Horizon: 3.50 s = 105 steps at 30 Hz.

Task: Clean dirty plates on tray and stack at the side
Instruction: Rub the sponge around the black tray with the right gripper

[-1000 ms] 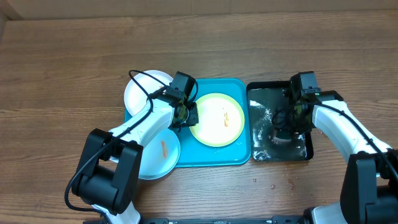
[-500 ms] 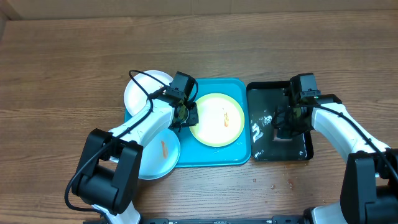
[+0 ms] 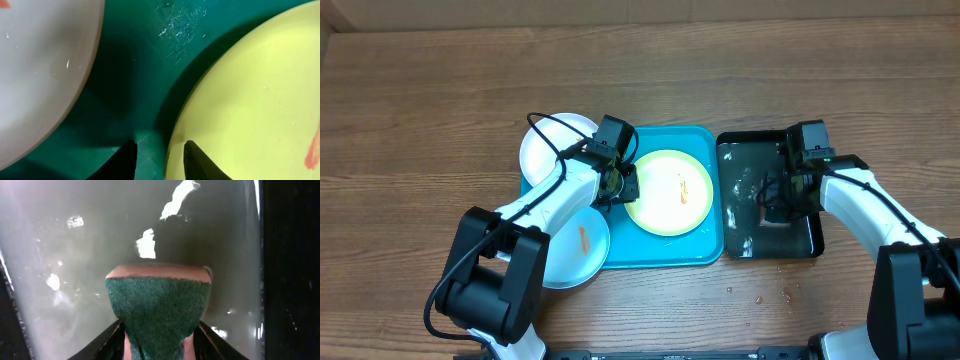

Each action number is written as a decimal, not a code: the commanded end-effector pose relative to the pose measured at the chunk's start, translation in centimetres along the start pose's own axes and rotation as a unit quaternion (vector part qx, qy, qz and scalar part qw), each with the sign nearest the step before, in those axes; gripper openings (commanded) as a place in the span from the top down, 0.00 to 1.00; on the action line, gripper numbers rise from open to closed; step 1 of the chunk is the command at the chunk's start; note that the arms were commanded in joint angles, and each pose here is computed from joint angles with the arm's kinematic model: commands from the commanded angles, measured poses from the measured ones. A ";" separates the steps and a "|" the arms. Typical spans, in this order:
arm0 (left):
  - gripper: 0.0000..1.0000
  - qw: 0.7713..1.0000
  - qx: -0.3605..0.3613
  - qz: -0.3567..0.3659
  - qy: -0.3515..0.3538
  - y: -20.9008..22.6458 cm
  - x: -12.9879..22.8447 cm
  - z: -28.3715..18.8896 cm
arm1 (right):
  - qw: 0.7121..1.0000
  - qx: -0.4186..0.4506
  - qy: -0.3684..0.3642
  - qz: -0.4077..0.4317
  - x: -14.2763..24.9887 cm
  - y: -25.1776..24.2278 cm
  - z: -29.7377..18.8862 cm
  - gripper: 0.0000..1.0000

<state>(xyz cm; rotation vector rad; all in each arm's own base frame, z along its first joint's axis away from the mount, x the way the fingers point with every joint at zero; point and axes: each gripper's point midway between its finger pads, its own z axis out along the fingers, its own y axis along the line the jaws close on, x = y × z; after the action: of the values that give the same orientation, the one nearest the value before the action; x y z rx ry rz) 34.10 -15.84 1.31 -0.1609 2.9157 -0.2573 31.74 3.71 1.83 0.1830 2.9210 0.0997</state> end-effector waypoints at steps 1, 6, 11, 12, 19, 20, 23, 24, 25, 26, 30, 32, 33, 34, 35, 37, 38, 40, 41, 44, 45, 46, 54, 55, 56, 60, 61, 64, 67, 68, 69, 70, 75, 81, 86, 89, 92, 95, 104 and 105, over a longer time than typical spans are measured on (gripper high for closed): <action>0.66 1.000 -0.009 0.002 0.003 0.2 0.3 0.5 | 1.000 -0.006 -0.003 0.002 0.4 0.1 -0.2 0.59; 0.69 1.000 -0.009 0.002 0.003 0.2 0.3 0.5 | 1.000 -0.014 -0.008 0.001 0.0 0.4 -0.3 0.96; 0.69 1.000 -0.009 0.004 0.004 0.2 0.4 0.5 | 1.000 -0.027 -0.002 0.001 -0.6 1.1 -1.6 0.52; 0.68 1.000 -0.009 0.004 0.004 0.2 0.4 0.5 | 1.000 -0.026 0.002 0.001 -0.7 1.1 -1.9 0.52; 0.68 1.000 -0.010 0.004 0.005 0.2 0.4 0.5 | 0.999 -0.017 0.044 0.004 1.1 0.7 -2.3 0.68; 0.68 1.000 -0.010 0.004 0.005 0.2 0.4 0.5 | 0.999 -0.015 0.050 0.005 1.5 0.6 -2.2 0.63; 0.68 1.000 -0.010 0.004 0.005 0.2 0.4 0.5 | 0.998 -0.013 0.056 0.013 2.2 0.4 -1.6 0.52; 0.68 1.000 -0.010 0.004 0.005 0.2 0.4 0.5 | 0.998 -0.012 0.060 0.013 2.5 0.4 -1.5 0.51; 0.68 1.000 -0.010 0.004 0.005 0.2 0.4 0.5 | 0.998 -0.012 0.063 0.013 2.8 0.3 -1.3 0.51; 0.68 1.000 -0.010 0.004 0.005 0.2 0.4 0.5 | 0.998 -0.011 0.066 0.015 3.1 0.2 -1.2 0.50; 0.68 1.000 -0.010 0.004 0.005 0.3 0.4 0.5 | 0.997 -0.009 0.075 0.017 3.8 0.1 -0.9 0.55; 0.68 1.000 -0.010 0.004 0.005 0.2 0.4 0.5 | 0.997 -0.008 0.077 0.017 3.9 0.0 -0.9 0.96; 0.67 1.000 -0.010 0.004 0.005 0.2 0.4 0.5 | 0.997 -0.008 0.078 0.017 4.0 0.0 -0.9 0.96; 0.67 1.000 -0.010 0.004 0.005 0.2 0.4 0.5 | 0.997 -0.008 0.078 0.017 4.0 0.0 -0.9 0.96; 0.66 1.000 -0.010 0.004 0.005 0.2 0.4 0.5 | 0.997 -0.008 0.076 0.017 3.9 0.0 -0.9 0.94; 0.65 1.000 -0.010 0.004 0.005 0.2 0.4 0.5 | 0.998 -0.009 0.067 0.016 3.3 0.1 -1.0 0.53; 0.65 1.000 -0.010 0.004 0.005 0.2 0.4 0.5 | 0.998 -0.009 0.063 0.016 3.0 0.2 -1.1 0.48; 0.65 1.000 -0.010 0.004 0.004 0.2 0.4 0.5 | 0.999 -0.013 0.049 0.015 2.2 0.4 -1.2 0.45; 0.65 1.000 -0.010 0.004 0.004 0.2 0.4 0.5 | 0.999 -0.014 0.041 0.014 1.8 0.4 -1.2 0.45; 0.65 1.000 -0.010 0.004 0.005 0.2 0.4 0.5 | 1.000 0.001 0.026 0.013 1.1 -0.1 -1.1 0.49; 0.66 1.000 -0.010 0.004 0.005 0.2 0.4 0.5 | 1.000 0.003 0.025 0.013 1.1 -0.1 -1.1 0.51; 0.66 1.000 -0.009 0.004 0.005 0.2 0.4 0.5 | 1.000 0.003 0.026 0.013 1.1 -0.1 -1.1 0.53; 0.65 1.000 -0.009 0.003 0.004 0.2 0.4 0.5 | 1.000 0.001 0.027 0.014 1.2 -0.1 -1.1 0.64; 0.64 1.000 -0.009 0.004 0.003 0.2 0.3 0.5 | 0.999 -0.001 0.029 0.014 1.3 0.0 -1.1 0.63; 0.64 1.000 -0.008 0.004 0.002 0.2 0.3 0.5 | 0.999 -0.002 0.030 0.014 1.3 0.0 -1.1 0.63; 0.66 1.000 -0.008 0.004 0.001 0.2 0.2 0.5 | 0.999 -0.002 0.029 0.014 1.3 0.0 -1.1 0.86; 0.70 1.000 -0.008 0.004 0.001 0.2 0.2 0.5 | 1.000 -0.003 0.028 0.014 1.2 0.0 -1.1 0.96; 0.85 1.000 -0.011 0.003 -0.001 0.3 0.2 0.5 | 1.000 -0.003 0.026 0.014 1.1 0.1 -1.1 0.96; 0.96 1.000 -0.010 0.003 -0.003 0.3 0.0 0.5 | 0.999 -0.002 0.029 0.015 1.0 0.1 -1.5 0.96; 0.96 1.000 -0.009 0.002 -0.004 0.3 -0.1 0.5 | 0.999 -0.002 0.030 0.019 0.8 0.2 -1.8 0.96; 0.96 1.000 -0.009 0.001 -0.005 0.4 -0.2 0.4 | 0.999 -0.002 0.031 0.023 0.6 0.3 -2.2 0.96; 0.96 1.000 -0.010 0.000 -0.005 0.5 -0.2 0.4 | 0.999 -0.002 0.030 0.023 0.4 0.5 -2.7 0.96; 0.96 1.000 -0.019 -0.010 0.009 1.4 0.1 0.2 | 1.000 -0.004 0.027 0.007 -0.8 1.8 -5.0 0.96; 0.96 0.999 -0.030 -0.006 0.027 2.4 0.7 0.1 | 0.999 0.010 0.032 -0.022 -0.4 2.8 -5.5 0.96; 0.96 0.999 -0.029 0.009 0.029 2.3 0.8 0.1 | 0.999 0.016 0.034 -0.038 0.0 3.5 -5.5 0.96; 0.96 0.999 -0.019 0.008 0.034 2.0 1.0 0.1 | 0.998 0.014 0.037 -0.049 0.2 3.6 -5.5 0.96; 0.96 0.999 -0.006 0.007 0.039 1.5 1.1 0.1 | 0.997 0.014 0.038 -0.073 0.3 3.5 -5.5 0.96; 0.96 0.999 -0.001 0.006 0.041 1.4 1.2 0.0 | 0.996 0.014 0.038 -0.075 0.3 3.5 -5.5 0.94; 0.96 0.999 0.001 0.007 0.042 1.4 1.2 0.1 | 0.996 0.015 0.040 -0.075 0.3 3.5 -5.5 0.93; 0.96 0.999 0.001 0.007 0.043 1.3 1.2 0.1 | 0.996 0.015 0.040 -0.075 0.3 3.5 -5.5 0.94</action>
<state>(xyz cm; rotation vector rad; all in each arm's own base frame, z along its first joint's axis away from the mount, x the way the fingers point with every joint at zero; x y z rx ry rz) 33.15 -14.67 1.12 -0.1680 2.9781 -0.2615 29.90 6.87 6.16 -0.0314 3.0533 0.0457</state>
